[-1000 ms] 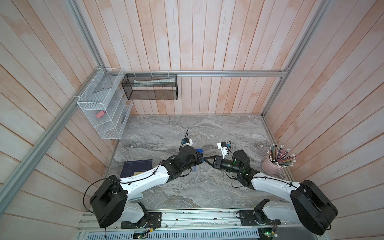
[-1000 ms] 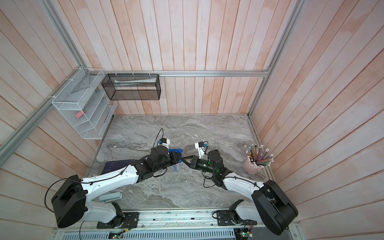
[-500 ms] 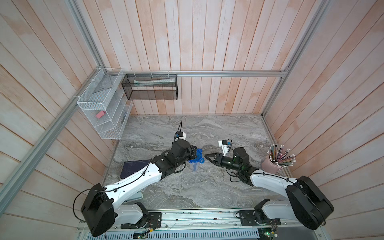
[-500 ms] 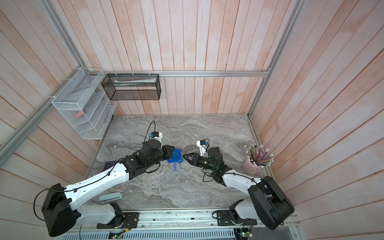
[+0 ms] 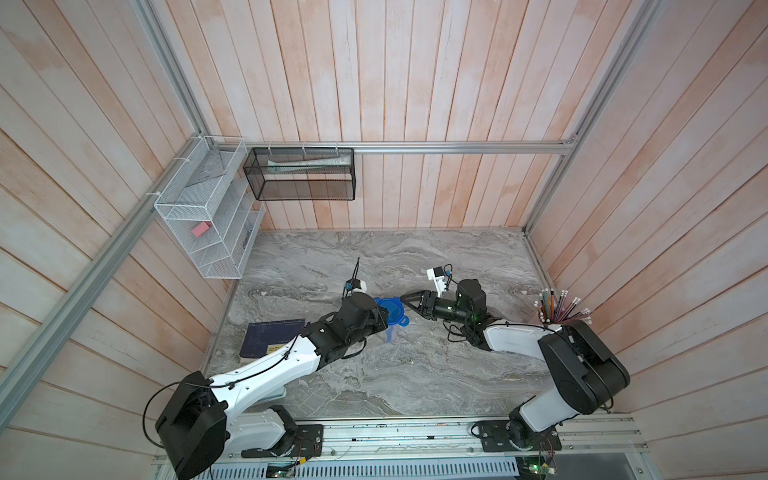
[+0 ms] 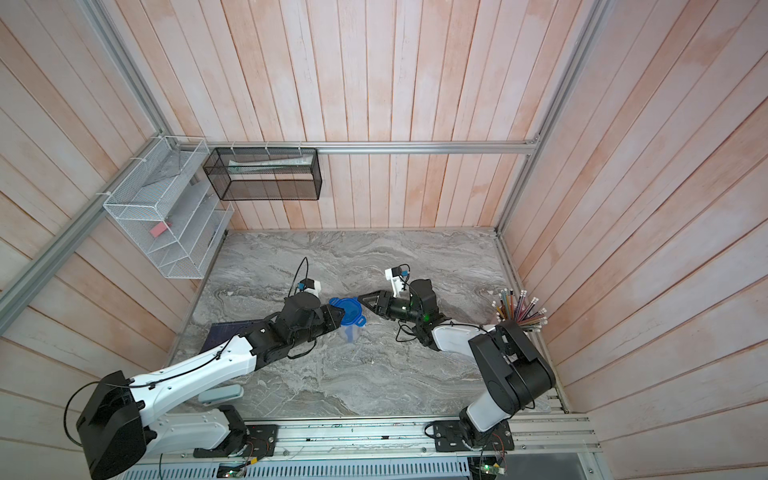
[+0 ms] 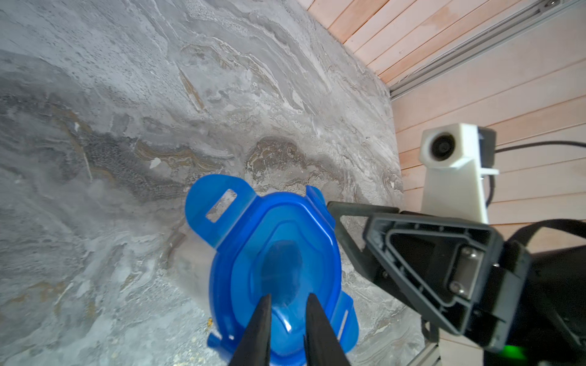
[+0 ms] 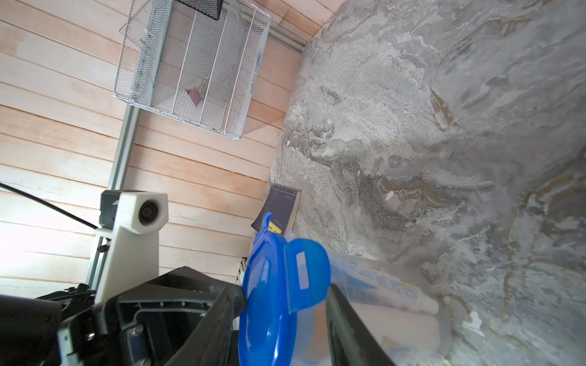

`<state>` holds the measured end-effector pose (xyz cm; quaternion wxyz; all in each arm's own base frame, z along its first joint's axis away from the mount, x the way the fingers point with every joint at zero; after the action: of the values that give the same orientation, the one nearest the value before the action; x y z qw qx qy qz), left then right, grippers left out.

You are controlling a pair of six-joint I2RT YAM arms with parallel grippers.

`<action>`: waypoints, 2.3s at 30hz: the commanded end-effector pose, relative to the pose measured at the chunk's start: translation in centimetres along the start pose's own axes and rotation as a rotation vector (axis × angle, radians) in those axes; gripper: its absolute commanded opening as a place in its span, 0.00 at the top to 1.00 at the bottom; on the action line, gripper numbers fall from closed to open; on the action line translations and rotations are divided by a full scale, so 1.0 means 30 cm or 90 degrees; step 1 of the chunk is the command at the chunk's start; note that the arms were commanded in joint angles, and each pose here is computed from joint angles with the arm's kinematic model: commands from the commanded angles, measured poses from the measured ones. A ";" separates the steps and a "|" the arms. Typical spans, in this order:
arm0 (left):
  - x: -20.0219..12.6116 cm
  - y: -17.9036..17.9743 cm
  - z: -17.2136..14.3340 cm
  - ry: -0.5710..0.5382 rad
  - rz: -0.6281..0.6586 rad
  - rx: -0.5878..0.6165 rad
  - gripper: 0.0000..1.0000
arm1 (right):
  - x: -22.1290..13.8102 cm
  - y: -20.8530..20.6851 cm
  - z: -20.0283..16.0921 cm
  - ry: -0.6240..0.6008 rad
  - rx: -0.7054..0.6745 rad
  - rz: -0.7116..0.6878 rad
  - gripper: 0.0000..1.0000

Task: Take out toiletry kits
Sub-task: Open the lid of the container, then place the lid at the center of the board.

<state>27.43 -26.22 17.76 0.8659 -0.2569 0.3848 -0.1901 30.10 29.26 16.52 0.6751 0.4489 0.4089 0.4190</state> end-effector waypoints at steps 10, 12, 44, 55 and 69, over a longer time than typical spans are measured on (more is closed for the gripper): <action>0.041 0.060 -0.084 0.055 0.030 -0.007 0.77 | 0.022 0.065 0.036 -0.002 -0.001 0.061 0.58; 0.041 0.066 -0.091 0.058 0.032 -0.009 0.77 | 0.021 0.073 0.042 -0.006 0.002 0.073 0.63; -0.268 0.086 0.137 -0.128 0.079 -0.007 0.46 | 0.053 0.209 -0.010 0.042 -0.086 0.080 1.00; -0.293 0.121 0.136 -0.139 0.097 -0.013 0.43 | 0.069 0.286 -0.025 0.054 -0.148 0.055 1.00; -0.259 0.159 0.139 -0.136 0.111 -0.002 0.19 | -0.421 0.163 0.343 -0.264 -0.433 -0.613 1.00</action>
<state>26.15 -17.09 22.43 0.9134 -0.2514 0.3092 -0.0831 32.93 22.59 33.93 0.9150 0.2159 0.1882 0.2842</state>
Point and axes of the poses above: each gripper's point midway between its finger pads, its own x axis out along the fingers, its own y axis along the line the jaws close on, z = x × y, the point moved 1 cm from there along -x, back along the fingers, and after that the axes turned 6 degrees about x, right-handed, at the moved point
